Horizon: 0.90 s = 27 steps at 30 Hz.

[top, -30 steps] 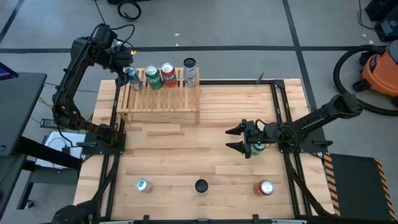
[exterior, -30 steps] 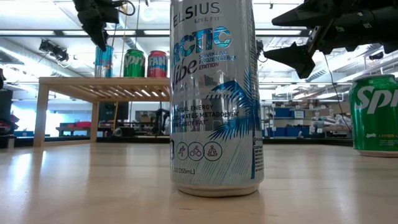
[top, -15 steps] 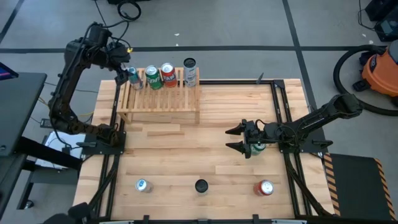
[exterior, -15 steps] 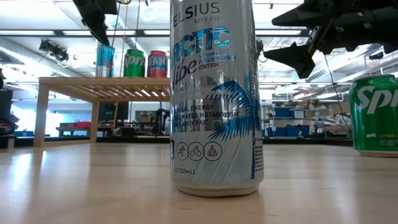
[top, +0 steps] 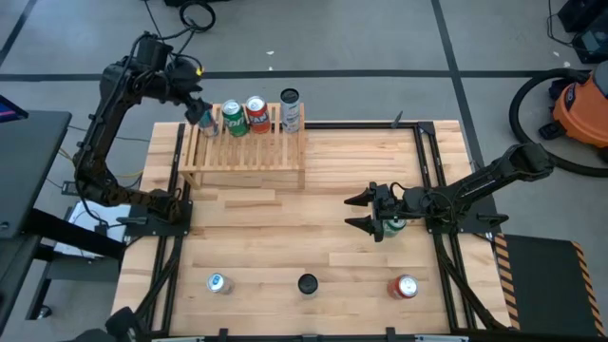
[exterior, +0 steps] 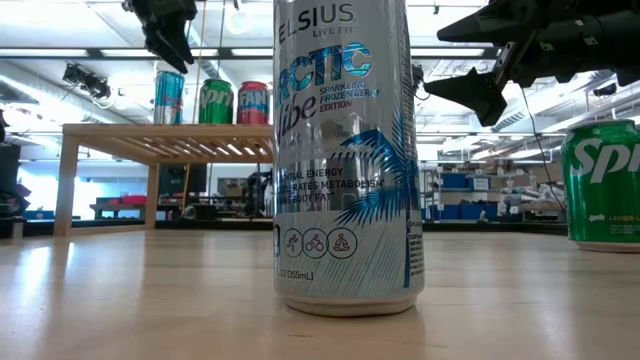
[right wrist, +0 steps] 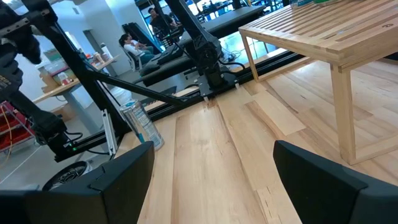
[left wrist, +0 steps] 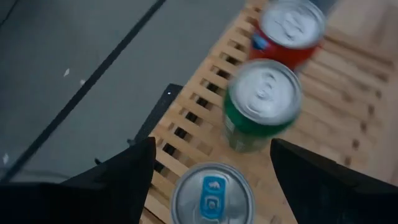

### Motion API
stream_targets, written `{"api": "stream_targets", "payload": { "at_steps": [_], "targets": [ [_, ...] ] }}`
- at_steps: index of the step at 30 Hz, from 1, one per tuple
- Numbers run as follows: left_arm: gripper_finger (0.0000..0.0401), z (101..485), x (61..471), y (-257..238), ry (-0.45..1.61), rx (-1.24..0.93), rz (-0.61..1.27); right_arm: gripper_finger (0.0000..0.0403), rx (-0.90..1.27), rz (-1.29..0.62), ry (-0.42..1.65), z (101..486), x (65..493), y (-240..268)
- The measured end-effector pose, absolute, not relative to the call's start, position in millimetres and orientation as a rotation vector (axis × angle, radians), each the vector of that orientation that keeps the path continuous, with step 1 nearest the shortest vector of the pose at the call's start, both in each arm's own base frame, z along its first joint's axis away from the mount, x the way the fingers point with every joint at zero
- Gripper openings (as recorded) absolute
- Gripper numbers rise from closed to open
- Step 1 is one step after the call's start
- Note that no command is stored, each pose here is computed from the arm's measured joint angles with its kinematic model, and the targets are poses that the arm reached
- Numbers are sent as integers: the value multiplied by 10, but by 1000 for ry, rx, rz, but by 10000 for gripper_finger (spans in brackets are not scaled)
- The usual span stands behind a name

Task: Place canned beverage on shelf
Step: Put the top blue soda can on the shelf

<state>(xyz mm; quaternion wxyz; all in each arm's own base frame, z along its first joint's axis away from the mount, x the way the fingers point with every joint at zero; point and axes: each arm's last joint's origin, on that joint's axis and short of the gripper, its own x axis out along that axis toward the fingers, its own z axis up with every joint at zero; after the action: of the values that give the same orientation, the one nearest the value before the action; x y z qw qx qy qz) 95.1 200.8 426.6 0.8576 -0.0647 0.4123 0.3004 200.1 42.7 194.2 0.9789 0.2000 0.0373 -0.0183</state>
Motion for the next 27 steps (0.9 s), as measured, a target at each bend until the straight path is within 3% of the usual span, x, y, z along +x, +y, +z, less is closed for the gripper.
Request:
{"api": "stream_targets", "payload": {
  "at_steps": [13, 27],
  "targets": [
    [318, 4216, 957, 1938, 784, -616, 866, 339, 402, -37, 76, 1942, 2001, 427],
    [318, 4203, 945, 1948, 771, -691, 957, 339, 403, -37, 75, 1942, 2001, 427]
  ]
}}
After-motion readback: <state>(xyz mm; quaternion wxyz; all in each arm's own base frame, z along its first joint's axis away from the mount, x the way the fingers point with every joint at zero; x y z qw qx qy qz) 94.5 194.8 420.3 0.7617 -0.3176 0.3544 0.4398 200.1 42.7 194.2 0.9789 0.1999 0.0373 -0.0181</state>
